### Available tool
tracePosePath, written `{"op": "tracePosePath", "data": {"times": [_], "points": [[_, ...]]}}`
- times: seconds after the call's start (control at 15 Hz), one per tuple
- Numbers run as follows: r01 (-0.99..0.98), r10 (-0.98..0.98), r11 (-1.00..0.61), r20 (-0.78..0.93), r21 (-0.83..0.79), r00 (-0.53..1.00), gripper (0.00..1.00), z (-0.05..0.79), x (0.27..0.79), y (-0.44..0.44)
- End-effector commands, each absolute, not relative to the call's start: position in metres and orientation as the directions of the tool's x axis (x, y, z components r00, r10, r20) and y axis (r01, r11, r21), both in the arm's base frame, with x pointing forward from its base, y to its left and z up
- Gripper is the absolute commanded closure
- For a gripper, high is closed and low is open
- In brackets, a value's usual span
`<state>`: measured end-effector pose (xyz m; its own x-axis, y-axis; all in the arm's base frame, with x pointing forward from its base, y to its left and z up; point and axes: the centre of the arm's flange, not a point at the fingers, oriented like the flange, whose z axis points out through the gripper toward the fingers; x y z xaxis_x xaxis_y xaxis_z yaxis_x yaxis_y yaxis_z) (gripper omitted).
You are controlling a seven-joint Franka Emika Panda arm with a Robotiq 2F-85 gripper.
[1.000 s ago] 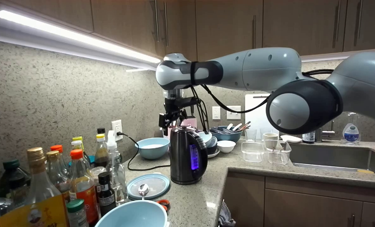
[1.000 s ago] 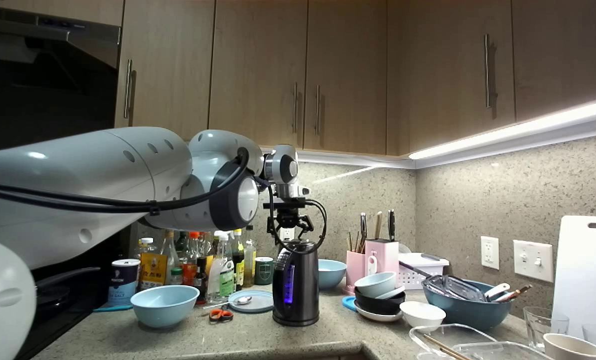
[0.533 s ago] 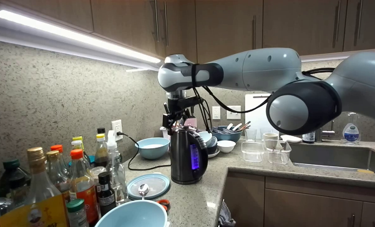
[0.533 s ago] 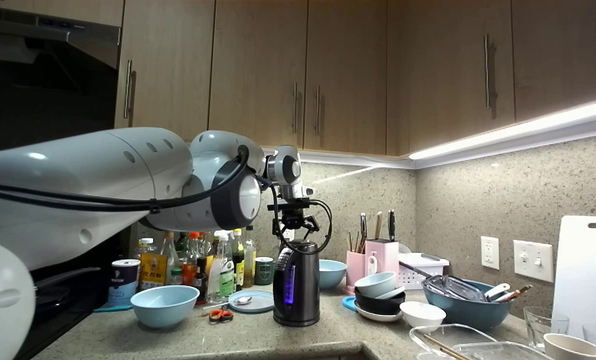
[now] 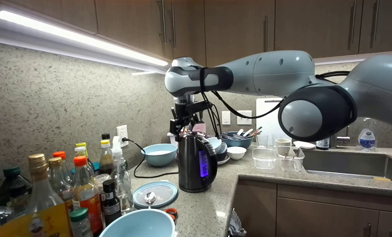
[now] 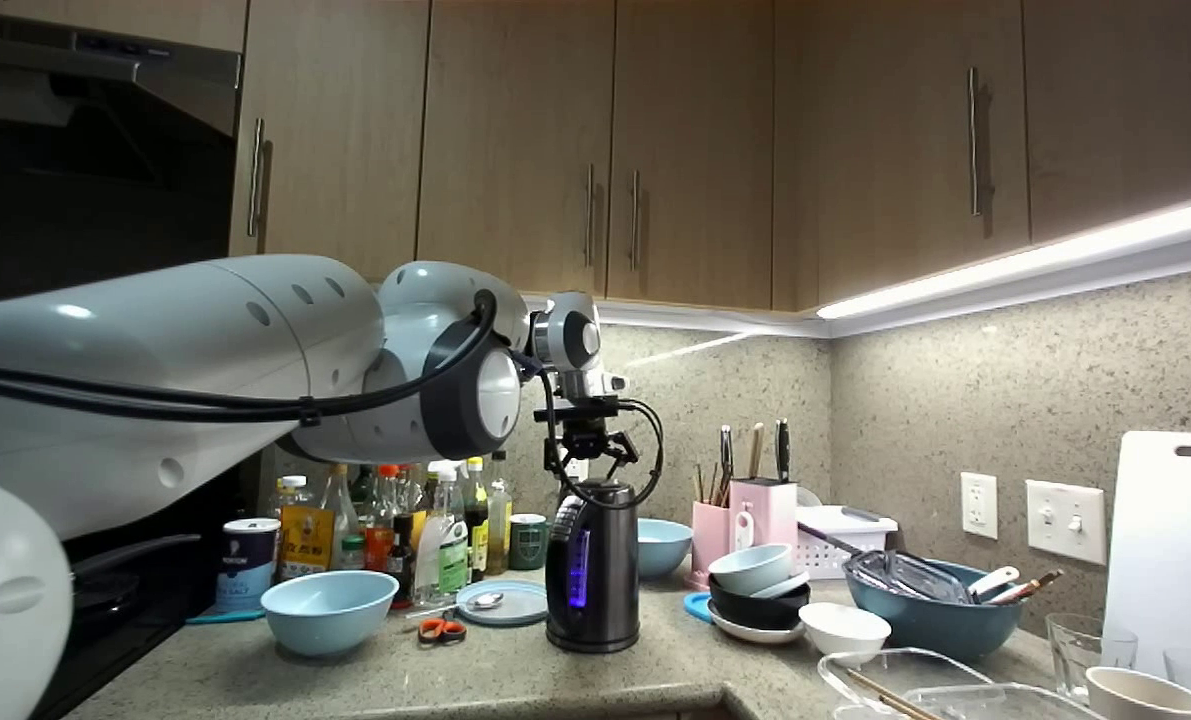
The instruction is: Close the kettle
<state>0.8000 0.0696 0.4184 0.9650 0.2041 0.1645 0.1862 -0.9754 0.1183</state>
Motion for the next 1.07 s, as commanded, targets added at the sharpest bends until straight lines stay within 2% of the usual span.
{"op": "tracePosePath", "data": {"times": [0.0, 1.0], "points": [[0.208, 0.225, -0.969, 0.137, 0.13, 0.965, 0.0, 0.42, 0.875, 0.079], [0.221, 0.245, -0.96, 0.137, 0.171, 0.96, 0.0, 0.413, 0.872, 0.103]]}}
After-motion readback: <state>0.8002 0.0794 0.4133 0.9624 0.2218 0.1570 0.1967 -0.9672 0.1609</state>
